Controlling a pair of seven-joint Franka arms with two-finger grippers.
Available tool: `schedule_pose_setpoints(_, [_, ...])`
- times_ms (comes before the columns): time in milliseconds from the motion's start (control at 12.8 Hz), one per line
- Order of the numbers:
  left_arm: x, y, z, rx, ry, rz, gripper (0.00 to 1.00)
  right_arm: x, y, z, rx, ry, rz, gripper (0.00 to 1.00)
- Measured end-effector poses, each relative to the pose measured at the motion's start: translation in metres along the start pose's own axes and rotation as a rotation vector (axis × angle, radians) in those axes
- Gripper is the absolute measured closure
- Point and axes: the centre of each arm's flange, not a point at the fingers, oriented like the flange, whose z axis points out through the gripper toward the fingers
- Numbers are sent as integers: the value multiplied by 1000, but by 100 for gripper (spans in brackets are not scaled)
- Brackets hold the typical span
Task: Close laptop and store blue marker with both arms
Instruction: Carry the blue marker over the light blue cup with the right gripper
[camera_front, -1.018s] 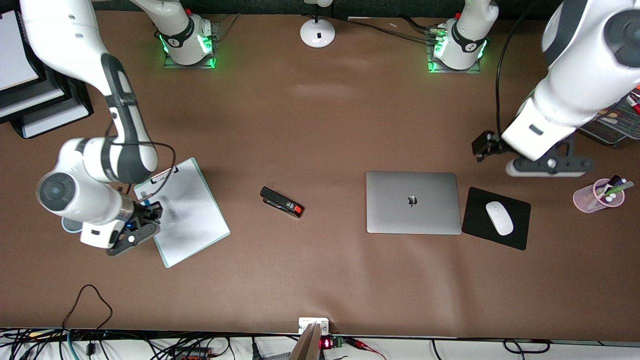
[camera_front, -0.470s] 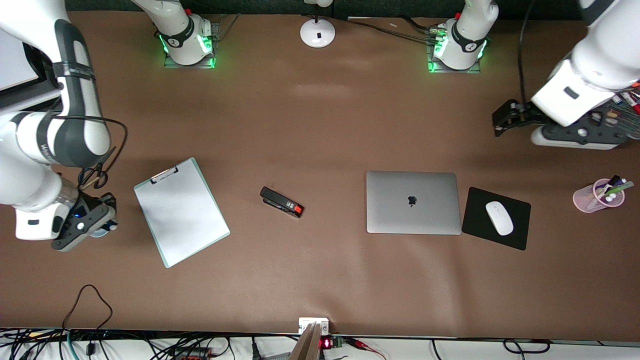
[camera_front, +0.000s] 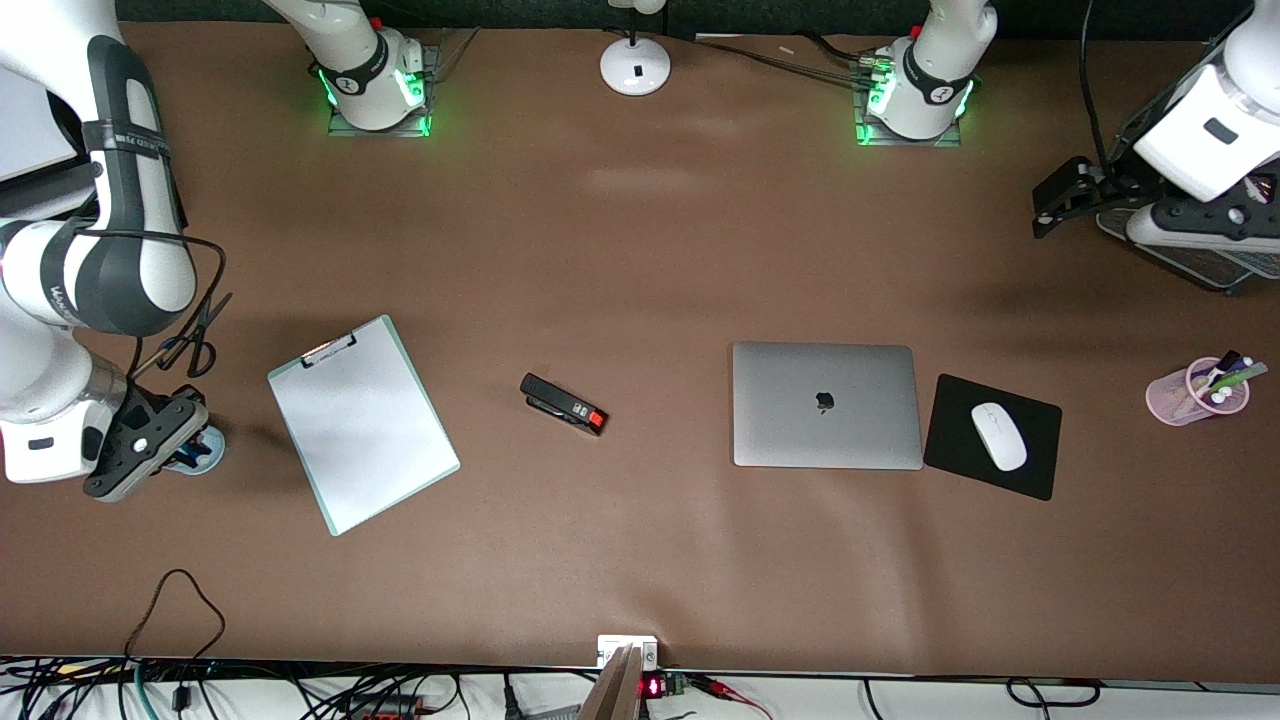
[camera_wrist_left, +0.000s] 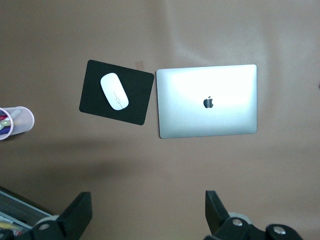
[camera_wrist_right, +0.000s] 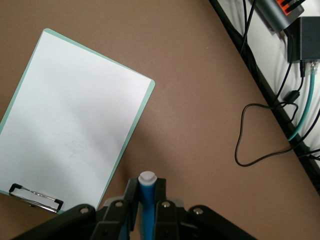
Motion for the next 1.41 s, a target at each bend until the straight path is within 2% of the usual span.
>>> schedule_pose_setpoints(157, [0, -9, 0, -1, 0, -13, 0, -2, 2, 0, 11, 38, -31, 83])
schedule_pose_setpoints(392, [0, -24, -1, 0, 3, -20, 0, -26, 21, 5, 1, 108, -98, 83])
schedule_pose_setpoints(627, [-2, -31, -5, 2, 9, -24, 0, -49, 34, 13, -1, 132, -169, 83])
schedule_pose_setpoints(862, [-3, -30, -6, 3, 12, -22, 0, -70, 42, 21, 15, 206, -251, 83])
schedule_pose_setpoints(1018, [-3, -30, -6, 3, 12, -20, 0, -86, 43, 29, 51, 255, -300, 83])
schedule_pose_setpoints(1253, [-3, -28, -6, 3, 13, -14, 0, -112, 40, 38, 149, 331, -378, 83])
schedule_pose_setpoints(1410, [-3, -26, -7, 4, 13, -12, 0, -128, 41, 40, 175, 357, -441, 83])
